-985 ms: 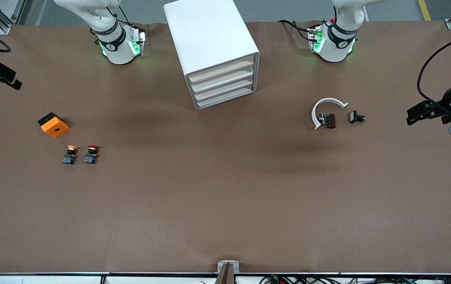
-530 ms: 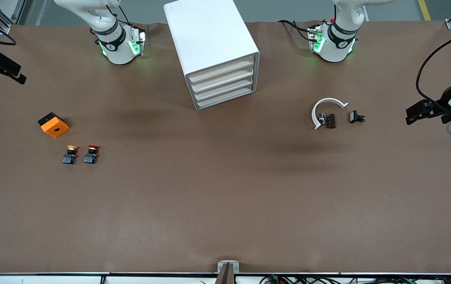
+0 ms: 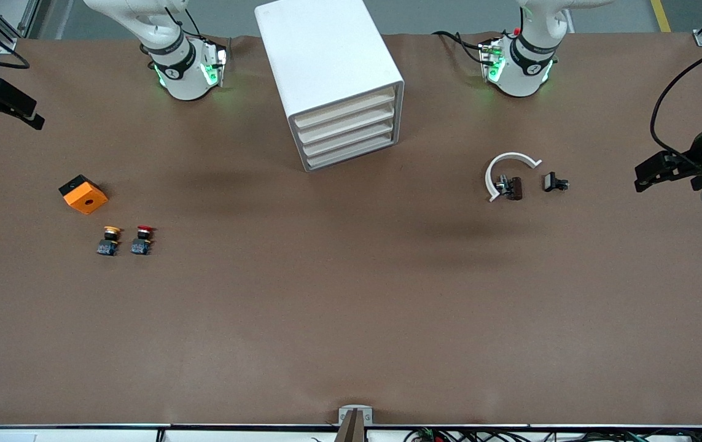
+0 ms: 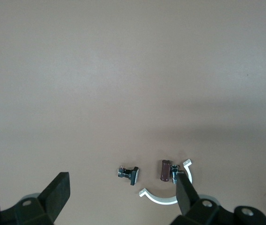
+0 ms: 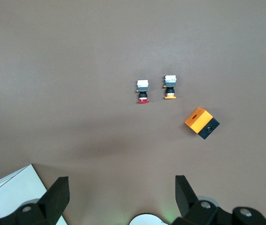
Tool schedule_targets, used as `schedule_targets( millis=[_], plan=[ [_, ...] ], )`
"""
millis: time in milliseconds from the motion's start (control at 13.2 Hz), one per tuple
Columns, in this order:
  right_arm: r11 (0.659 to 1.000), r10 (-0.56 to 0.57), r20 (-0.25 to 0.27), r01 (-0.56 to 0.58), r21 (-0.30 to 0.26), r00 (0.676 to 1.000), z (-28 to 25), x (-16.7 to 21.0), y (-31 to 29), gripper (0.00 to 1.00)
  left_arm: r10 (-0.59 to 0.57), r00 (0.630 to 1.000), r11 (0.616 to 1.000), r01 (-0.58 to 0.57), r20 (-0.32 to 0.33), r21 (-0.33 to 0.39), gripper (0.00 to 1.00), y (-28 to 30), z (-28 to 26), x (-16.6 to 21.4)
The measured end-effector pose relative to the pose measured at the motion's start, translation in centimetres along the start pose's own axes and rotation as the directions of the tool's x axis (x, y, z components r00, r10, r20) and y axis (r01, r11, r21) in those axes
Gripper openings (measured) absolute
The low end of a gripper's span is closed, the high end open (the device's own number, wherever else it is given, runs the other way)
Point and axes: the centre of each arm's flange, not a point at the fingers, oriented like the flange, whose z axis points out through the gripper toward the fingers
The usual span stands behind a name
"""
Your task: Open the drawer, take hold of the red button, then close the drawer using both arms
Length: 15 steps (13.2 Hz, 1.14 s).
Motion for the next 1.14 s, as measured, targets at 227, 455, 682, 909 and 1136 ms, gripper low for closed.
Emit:
schedule_targets(
  millis=[227, 455, 682, 909, 1136],
  plan=[
    [1.0, -0.021, -0.021, 0.021, 0.001, 1.0, -0.4, 0.0, 0.0, 1.0, -0.001, 1.0, 1.0, 0.001, 0.01, -0.012, 1.0, 0.1, -2.4, -0.8],
    [0.999, -0.051, -0.032, 0.051, 0.0, 0.998, -0.8, -0.2, 0.0, 1.0, 0.002, 1.0, 1.0, -0.001, 0.013, -0.028, 1.0, 0.4, -3.3, -1.1],
    [0.998, -0.068, -0.034, 0.068, 0.0, 0.997, -0.9, -0.3, 0.1, 1.0, 0.005, 1.0, 0.999, -0.004, 0.014, -0.033, 1.0, 0.6, -3.5, -1.1],
    [0.998, -0.07, -0.034, 0.07, 0.0, 0.997, -0.9, -0.3, 0.1, 1.0, 0.004, 1.0, 0.999, -0.004, 0.01, -0.034, 1.0, 0.6, -4.1, -1.2],
    [0.998, -0.07, -0.034, 0.07, 0.0, 0.997, -0.9, -0.3, 0.1, 1.0, 0.005, 1.0, 0.999, -0.004, 0.017, -0.034, 1.0, 0.6, -4.1, -1.3]
  ],
)
